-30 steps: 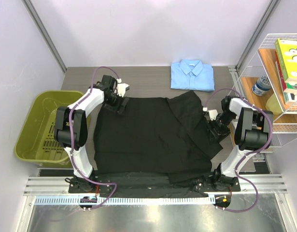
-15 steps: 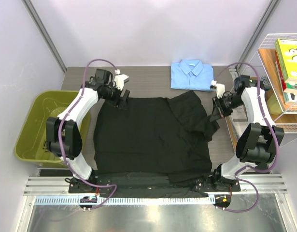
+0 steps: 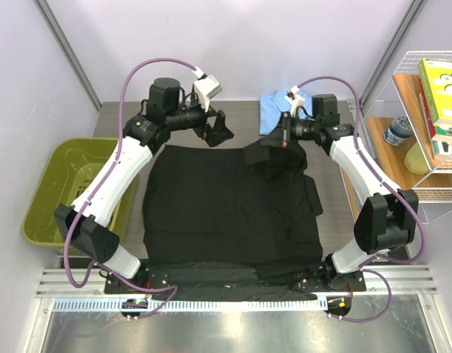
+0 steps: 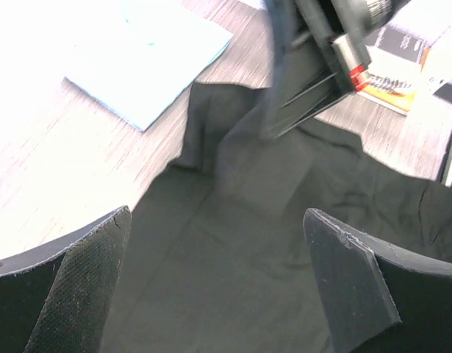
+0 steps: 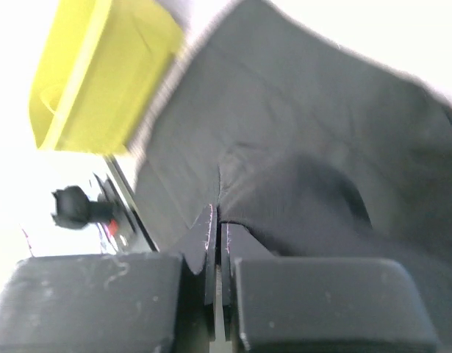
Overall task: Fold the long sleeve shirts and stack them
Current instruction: Fold the shirt
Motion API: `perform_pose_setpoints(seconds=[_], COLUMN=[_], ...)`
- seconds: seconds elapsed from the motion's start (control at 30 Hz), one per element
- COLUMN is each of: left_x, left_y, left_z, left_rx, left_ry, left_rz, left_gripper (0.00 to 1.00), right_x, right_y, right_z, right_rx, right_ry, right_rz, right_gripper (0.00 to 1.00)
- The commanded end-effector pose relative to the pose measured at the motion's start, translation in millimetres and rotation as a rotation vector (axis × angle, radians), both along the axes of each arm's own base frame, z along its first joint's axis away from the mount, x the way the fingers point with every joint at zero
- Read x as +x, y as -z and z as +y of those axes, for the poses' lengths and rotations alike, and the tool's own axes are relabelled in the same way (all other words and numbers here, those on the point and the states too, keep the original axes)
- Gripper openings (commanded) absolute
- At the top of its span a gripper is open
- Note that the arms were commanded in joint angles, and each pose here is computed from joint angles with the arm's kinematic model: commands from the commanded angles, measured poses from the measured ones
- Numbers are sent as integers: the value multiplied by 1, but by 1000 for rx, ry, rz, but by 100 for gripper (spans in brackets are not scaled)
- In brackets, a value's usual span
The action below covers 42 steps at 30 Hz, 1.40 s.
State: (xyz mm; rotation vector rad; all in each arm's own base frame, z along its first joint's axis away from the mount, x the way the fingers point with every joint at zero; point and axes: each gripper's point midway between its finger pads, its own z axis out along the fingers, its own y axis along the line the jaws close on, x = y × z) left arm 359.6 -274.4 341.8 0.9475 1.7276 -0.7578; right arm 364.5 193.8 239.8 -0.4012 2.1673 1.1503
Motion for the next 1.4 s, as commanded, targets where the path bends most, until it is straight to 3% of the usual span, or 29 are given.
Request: perform_pose_setpoints(seconds=[0.0,0.17,0.53,0.63,0.67,0.7,0.73,0.77,0.8,0.83,0.93,1.1,1.27,1.37], left_x=[1,-4,10,18,24,28,32,37,40,47,75,115,133,136], left_y=[-20,0,40,41,42,36,35,33,34,34,27,-20,-50,-63], left_z=[-28,-55,-73,-75,-73,-73,-71,-67,-64,-58,-33,-8,-11,-14], left_rx=[-61,14,96,99,108,95,87,86,85,77,64,-41,-76,-87], left_ry=[36,143,197,174,145,128,102,70,40,3,-123,-256,-246,-239], left_rz=[-82,-212,-232,-228,-230,-248,-242,-245,-236,-222,-215,-269,-349,-383], left_gripper=[100,100,98,76,58,46,14,1,0,0,0,0,0,0], right_x=[28,22,-18,-23,-24,-24,-23,-19,-17,-13,2,0,-11,-20], right_y=[-86,-101,-140,-144,-143,-142,-143,-140,-140,-138,-125,-51,45,94], right_z=[35,53,63,67,68,68,67,60,52,43,-10,-103,-158,-170], right_rx=[203,250,274,268,262,248,243,222,204,179,44,-283,-639,-723], right_ry=[84,11,-123,-158,-166,-168,-169,-148,-125,-113,1,197,232,192], right_rz=[-210,-256,-417,-439,-439,-438,-452,-438,-414,-427,-418,-300,-174,-62], right_gripper=[1,1,1,1,1,1,6,16,26,46,63,64,65,63])
